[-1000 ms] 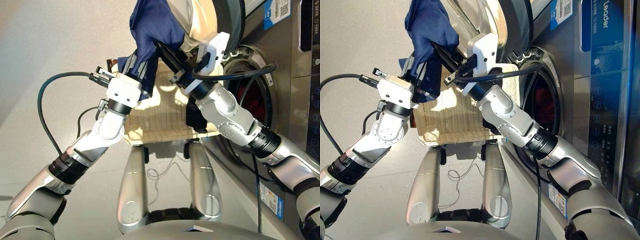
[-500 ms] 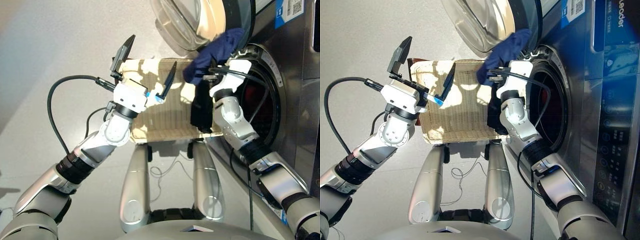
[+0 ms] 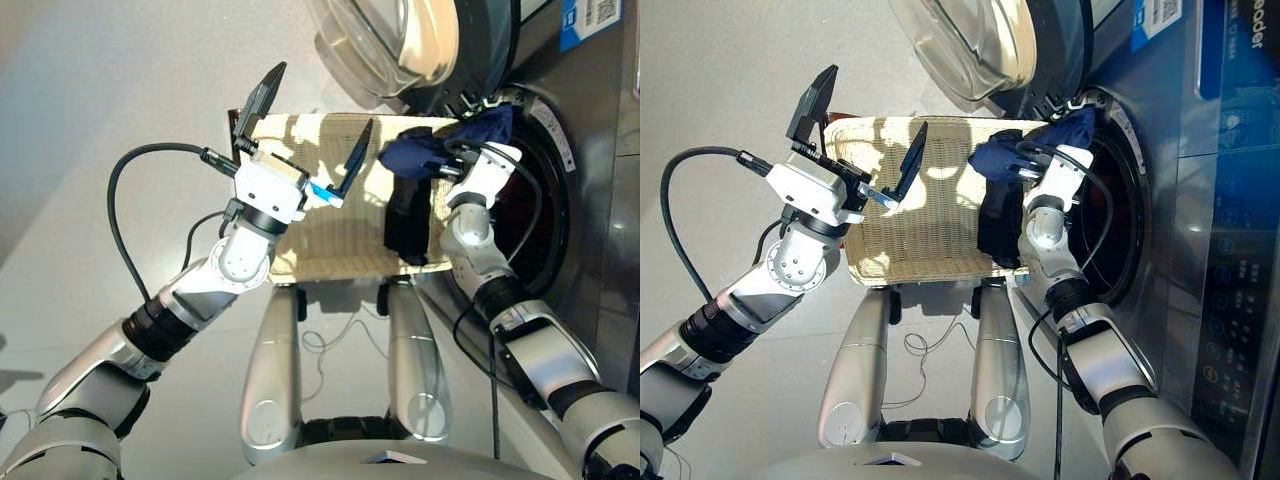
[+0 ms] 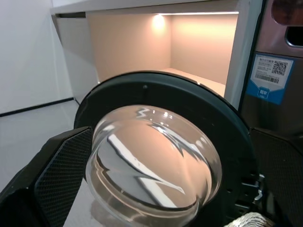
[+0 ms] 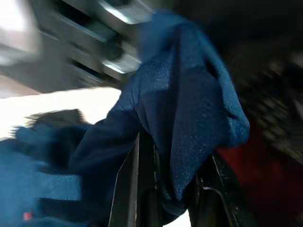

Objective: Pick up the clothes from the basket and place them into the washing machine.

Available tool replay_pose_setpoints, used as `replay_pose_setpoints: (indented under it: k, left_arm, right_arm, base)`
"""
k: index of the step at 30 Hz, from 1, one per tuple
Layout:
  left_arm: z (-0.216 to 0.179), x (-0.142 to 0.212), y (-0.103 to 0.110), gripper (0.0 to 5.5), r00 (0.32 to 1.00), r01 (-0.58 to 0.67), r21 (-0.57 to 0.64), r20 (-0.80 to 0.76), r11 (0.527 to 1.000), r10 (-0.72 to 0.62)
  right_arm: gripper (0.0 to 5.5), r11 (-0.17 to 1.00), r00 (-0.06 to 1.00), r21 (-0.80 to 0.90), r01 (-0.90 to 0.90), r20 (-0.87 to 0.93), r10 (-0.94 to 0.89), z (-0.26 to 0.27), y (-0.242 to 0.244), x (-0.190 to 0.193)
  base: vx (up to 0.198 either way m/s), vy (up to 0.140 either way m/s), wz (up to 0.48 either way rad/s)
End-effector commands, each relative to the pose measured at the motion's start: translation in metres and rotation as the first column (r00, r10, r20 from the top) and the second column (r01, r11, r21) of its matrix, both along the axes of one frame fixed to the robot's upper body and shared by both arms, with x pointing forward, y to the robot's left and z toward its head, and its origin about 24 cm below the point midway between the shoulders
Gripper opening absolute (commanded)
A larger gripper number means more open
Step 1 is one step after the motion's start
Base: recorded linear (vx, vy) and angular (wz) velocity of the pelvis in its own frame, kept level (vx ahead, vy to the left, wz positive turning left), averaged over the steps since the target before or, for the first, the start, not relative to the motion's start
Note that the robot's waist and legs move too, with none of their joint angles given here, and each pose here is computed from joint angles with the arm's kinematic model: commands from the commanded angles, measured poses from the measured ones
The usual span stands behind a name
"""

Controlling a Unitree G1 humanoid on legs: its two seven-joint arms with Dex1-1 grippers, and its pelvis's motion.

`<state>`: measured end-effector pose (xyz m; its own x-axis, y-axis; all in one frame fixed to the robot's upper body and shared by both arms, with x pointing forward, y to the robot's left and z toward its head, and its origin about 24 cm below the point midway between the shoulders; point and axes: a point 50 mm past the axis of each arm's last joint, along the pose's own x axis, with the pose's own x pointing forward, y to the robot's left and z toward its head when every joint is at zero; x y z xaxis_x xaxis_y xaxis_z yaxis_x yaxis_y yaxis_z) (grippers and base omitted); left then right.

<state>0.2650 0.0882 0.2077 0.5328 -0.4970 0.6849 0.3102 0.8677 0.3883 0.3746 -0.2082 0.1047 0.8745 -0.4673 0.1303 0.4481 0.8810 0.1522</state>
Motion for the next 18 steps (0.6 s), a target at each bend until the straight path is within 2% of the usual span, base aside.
replay_pose_setpoints:
  k: [1, 6, 10, 18]
  left_arm:
    - [0.023, -0.027, -0.011, 5.50, 0.981, 0.174, -0.102, 0.106, 0.979, -0.164]
    - [0.024, -0.027, -0.014, 5.50, 0.981, 0.179, -0.111, 0.102, 0.978, -0.168]
    - [0.027, -0.026, -0.015, 5.50, 0.984, 0.156, -0.116, 0.107, 0.981, -0.144]
    - [0.033, -0.032, -0.013, 5.50, 0.980, 0.165, -0.134, 0.133, 0.977, -0.148]
  right_arm:
    - [0.00, 0.979, 0.976, 0.096, 0.179, 0.107, -0.188, 0.023, -0.038, -0.004]
    - [0.00, 0.893, 0.921, 0.284, 0.349, 0.075, -0.383, 0.029, -0.072, -0.008]
    - [0.00, 0.822, 0.876, 0.372, 0.432, 0.046, -0.481, 0.035, -0.087, -0.010]
    - [0.00, 0.751, 0.799, 0.407, 0.520, 0.078, -0.596, 0.065, -0.121, -0.019]
  base:
    - [0.000, 0.000, 0.000]
    - [0.000, 0.000, 0.000]
    - [-0.040, 0.013, 0.019]
    - [-0.006, -0.004, 0.006]
